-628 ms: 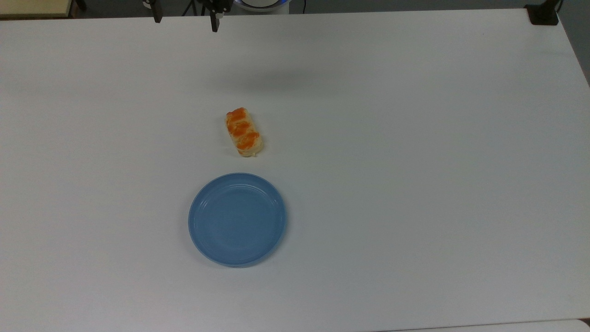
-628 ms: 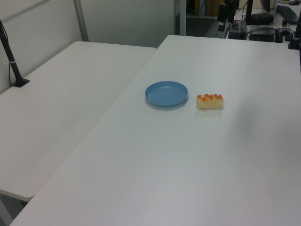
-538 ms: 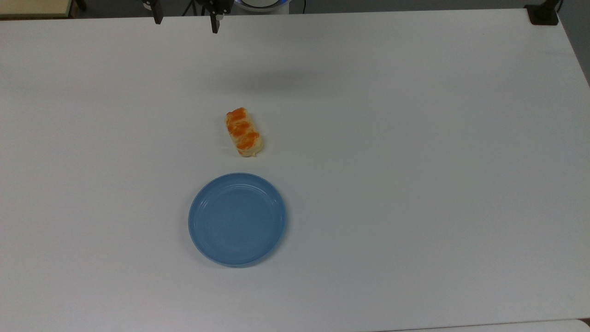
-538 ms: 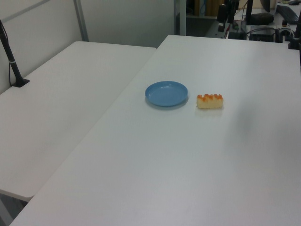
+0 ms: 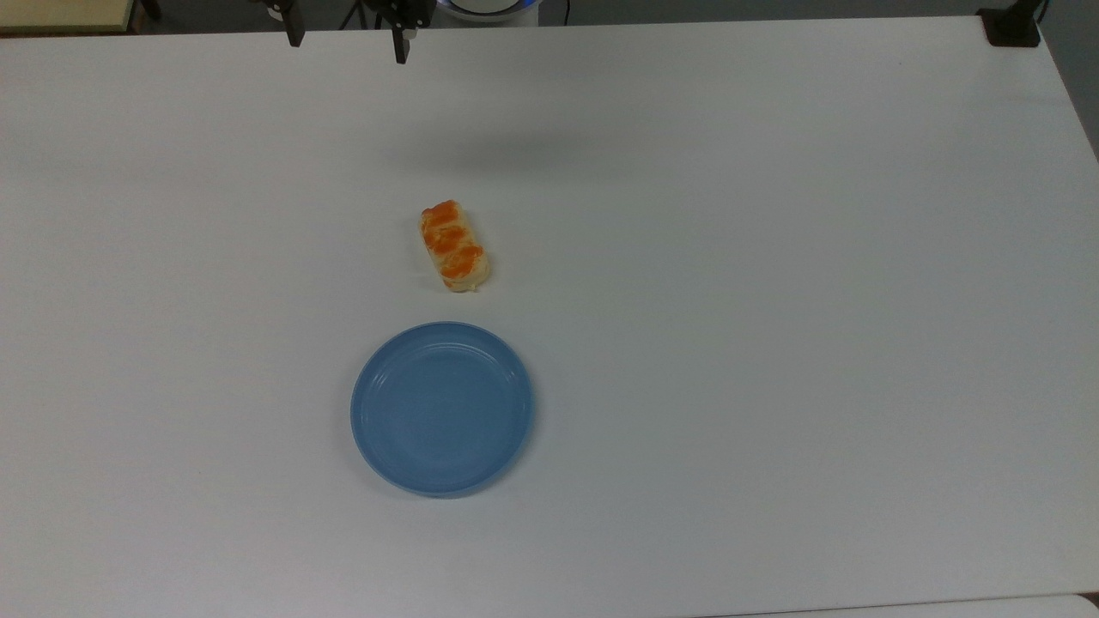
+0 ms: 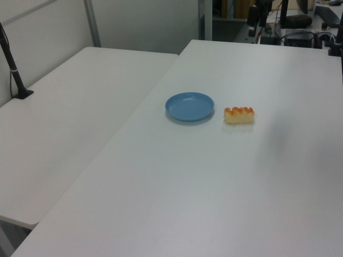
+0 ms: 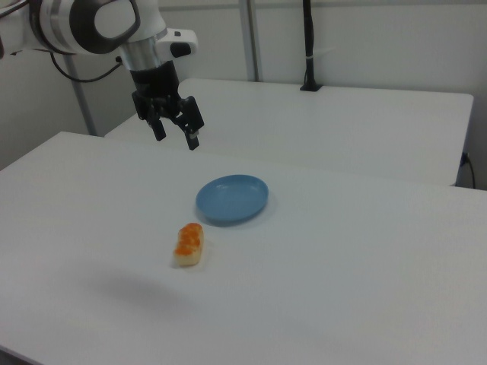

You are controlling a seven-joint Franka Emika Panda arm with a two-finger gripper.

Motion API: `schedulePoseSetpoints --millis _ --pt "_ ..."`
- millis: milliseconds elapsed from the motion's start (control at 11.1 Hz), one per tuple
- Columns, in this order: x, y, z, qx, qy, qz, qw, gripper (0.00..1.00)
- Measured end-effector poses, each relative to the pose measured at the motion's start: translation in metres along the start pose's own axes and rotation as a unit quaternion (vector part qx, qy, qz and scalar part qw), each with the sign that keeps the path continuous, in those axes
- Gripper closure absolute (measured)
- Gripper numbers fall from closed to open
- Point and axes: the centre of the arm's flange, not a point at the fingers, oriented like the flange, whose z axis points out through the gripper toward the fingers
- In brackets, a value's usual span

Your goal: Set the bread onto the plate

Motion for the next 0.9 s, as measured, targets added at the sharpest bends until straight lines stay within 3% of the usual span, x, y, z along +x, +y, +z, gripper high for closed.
schedulePoseSetpoints --millis 628,897 --pt "0.0004 -0.0003 0.0016 0.0 -0.001 -0.001 1.0 0.0" --pt "0.0012 -0.0006 0.0046 0.0 -0.004 -0.03 0.9995 0.0"
